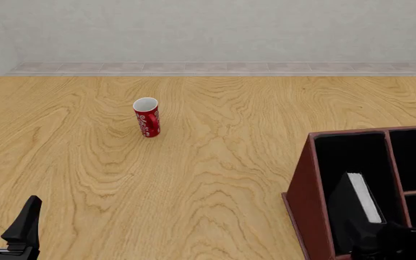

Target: Pick up the book and place it in the left compartment of the caddy.

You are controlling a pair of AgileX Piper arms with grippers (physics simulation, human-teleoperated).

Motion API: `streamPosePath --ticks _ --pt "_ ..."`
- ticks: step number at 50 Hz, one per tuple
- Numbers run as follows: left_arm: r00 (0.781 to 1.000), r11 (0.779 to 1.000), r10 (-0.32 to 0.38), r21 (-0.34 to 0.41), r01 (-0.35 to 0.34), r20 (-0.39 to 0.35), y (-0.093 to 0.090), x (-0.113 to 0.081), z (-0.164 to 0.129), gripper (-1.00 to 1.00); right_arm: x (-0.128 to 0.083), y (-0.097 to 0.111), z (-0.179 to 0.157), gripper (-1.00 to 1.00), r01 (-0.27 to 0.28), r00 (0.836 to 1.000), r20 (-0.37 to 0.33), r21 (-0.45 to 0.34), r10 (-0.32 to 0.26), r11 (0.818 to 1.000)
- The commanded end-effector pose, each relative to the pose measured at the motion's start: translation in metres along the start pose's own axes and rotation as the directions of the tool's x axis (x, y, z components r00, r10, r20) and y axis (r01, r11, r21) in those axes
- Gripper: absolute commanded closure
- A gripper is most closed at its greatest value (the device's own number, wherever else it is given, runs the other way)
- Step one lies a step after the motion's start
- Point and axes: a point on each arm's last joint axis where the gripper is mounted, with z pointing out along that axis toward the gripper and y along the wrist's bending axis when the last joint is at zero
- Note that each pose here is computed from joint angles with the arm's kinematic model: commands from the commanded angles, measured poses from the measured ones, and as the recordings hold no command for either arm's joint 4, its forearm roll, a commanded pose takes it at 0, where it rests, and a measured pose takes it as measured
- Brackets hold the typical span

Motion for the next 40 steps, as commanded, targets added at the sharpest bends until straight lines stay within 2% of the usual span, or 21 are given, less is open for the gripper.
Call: streamPosePath --ticks 1,14,19,40 --pt "1.000 1.000 0.000 0.000 0.000 0.000 0.000 0.000 0.000 -1.00 -0.004 0.000 -0.001 -1.00 0.000 1.000 0.004 0.002 0.000 1.000" --pt "1.000 1.000 0.000 0.000 0.000 0.000 0.000 0.000 0.000 -1.00 -0.013 0.002 -0.008 -1.00 0.004 1.000 0.023 -0.008 -0.004 1.000" --pt "1.000 1.000 0.000 0.000 0.000 0.000 0.000 0.000 0.000 -1.00 -0.024 0.003 -0.016 -1.00 0.027 0.999 0.044 -0.014 -0.026 1.000" --pt "1.000 1.000 0.000 0.000 0.000 0.000 0.000 0.000 0.000 -1.00 -0.060 0.009 -0.040 -1.00 0.051 0.992 0.115 -0.048 -0.045 0.998"
